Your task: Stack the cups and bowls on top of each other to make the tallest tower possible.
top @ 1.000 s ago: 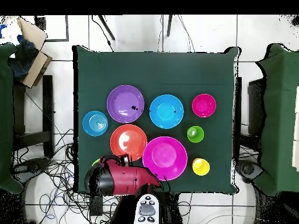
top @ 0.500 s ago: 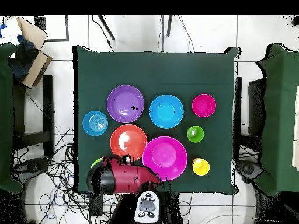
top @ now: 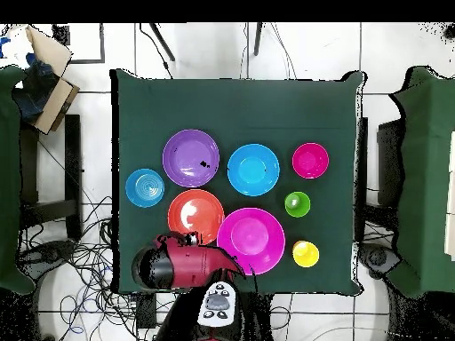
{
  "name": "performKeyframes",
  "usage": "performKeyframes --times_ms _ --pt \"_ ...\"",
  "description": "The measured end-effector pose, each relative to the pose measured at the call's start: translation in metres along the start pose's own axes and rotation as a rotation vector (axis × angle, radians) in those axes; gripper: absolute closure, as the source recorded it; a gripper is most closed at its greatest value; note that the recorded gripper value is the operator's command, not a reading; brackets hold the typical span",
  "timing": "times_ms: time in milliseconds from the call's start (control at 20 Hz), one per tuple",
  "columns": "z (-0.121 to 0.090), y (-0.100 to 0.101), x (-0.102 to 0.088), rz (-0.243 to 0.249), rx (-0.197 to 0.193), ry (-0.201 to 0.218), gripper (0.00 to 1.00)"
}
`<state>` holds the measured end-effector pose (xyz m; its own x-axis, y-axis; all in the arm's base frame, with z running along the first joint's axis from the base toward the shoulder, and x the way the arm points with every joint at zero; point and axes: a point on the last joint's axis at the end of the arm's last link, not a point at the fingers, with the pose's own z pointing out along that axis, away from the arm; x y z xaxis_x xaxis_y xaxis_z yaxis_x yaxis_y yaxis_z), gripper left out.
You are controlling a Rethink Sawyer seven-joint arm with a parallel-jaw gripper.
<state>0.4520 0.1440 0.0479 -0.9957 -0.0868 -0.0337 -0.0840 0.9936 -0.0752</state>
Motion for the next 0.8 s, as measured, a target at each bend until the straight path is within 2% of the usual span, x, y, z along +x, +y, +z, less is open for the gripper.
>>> performKeyframes --times_ms 500,800 --pt "-0.002 0.002 -0.007 -0.015 0.019 -0.020 0.00" --pt "0.012 0.000 -0.012 -0.021 0.032 -0.012 0.00"
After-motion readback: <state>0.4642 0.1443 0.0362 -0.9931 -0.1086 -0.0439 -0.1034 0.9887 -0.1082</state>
